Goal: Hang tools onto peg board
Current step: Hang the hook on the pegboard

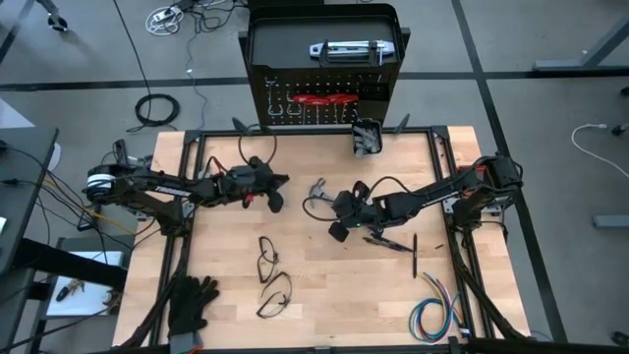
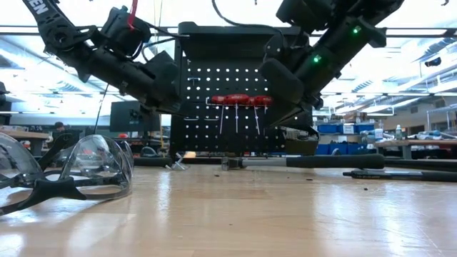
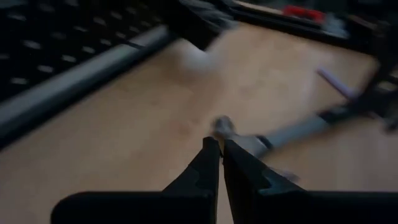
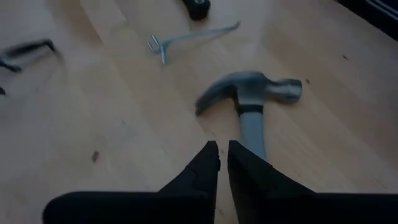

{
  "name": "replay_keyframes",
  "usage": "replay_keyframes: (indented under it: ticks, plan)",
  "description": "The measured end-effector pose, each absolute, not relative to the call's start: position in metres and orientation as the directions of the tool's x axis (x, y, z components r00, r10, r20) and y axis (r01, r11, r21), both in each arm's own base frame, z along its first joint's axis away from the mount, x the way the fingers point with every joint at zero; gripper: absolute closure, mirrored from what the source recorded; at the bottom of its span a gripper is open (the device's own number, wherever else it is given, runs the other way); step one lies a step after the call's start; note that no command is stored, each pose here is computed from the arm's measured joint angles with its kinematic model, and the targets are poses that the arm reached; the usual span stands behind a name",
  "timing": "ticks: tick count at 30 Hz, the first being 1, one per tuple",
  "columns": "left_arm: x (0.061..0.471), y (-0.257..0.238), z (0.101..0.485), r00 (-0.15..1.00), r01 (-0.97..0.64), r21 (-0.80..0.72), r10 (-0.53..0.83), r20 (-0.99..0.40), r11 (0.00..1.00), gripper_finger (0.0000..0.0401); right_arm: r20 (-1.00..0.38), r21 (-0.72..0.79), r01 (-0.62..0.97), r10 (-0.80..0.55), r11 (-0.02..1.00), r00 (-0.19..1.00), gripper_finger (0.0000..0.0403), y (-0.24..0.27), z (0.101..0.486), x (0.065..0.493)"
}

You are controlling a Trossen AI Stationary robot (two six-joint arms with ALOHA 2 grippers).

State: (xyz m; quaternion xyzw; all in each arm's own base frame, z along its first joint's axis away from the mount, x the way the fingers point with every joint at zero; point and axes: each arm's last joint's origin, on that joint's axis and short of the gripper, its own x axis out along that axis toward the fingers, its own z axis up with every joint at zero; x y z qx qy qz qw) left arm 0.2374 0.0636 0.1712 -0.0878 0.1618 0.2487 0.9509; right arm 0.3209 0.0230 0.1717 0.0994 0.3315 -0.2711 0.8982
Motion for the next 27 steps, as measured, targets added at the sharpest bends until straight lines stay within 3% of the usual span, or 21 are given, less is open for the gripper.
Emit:
replay_keyframes:
  ticks: [6, 11, 15, 21, 27]
  plan:
    - [0.238, 0.064, 0.181, 0.741, -0.651, -0.037, 0.625, -0.244, 0.758, 0.0378, -0.626, -0.016, 0.572, -0.454, 0.820, 0.634, 0.0357, 0.023, 0.172, 0.321]
    - [0.244, 0.064, 0.188, 0.752, -0.627, 0.015, 0.610, -0.250, 0.779, 0.0378, -0.661, -0.176, 0.536, -0.502, 0.826, 0.558, 0.0357, 0.012, 0.152, 0.306]
    - [0.245, 0.062, 0.184, 0.741, -0.593, 0.077, 0.581, -0.337, 0.801, 0.0378, -0.669, -0.248, 0.535, -0.542, 0.808, 0.508, 0.0360, -0.010, 0.144, 0.300]
    - [0.244, 0.051, 0.172, 0.721, -0.556, 0.102, 0.540, -0.434, 0.825, 0.0378, -0.654, -0.147, 0.641, -0.560, 0.753, 0.508, 0.0357, -0.032, 0.147, 0.302]
    - [0.242, 0.043, 0.166, 0.701, -0.519, 0.136, 0.511, -0.498, 0.844, 0.0362, -0.720, -0.049, 0.595, -0.442, 0.802, 0.536, 0.0362, -0.022, 0.143, 0.301]
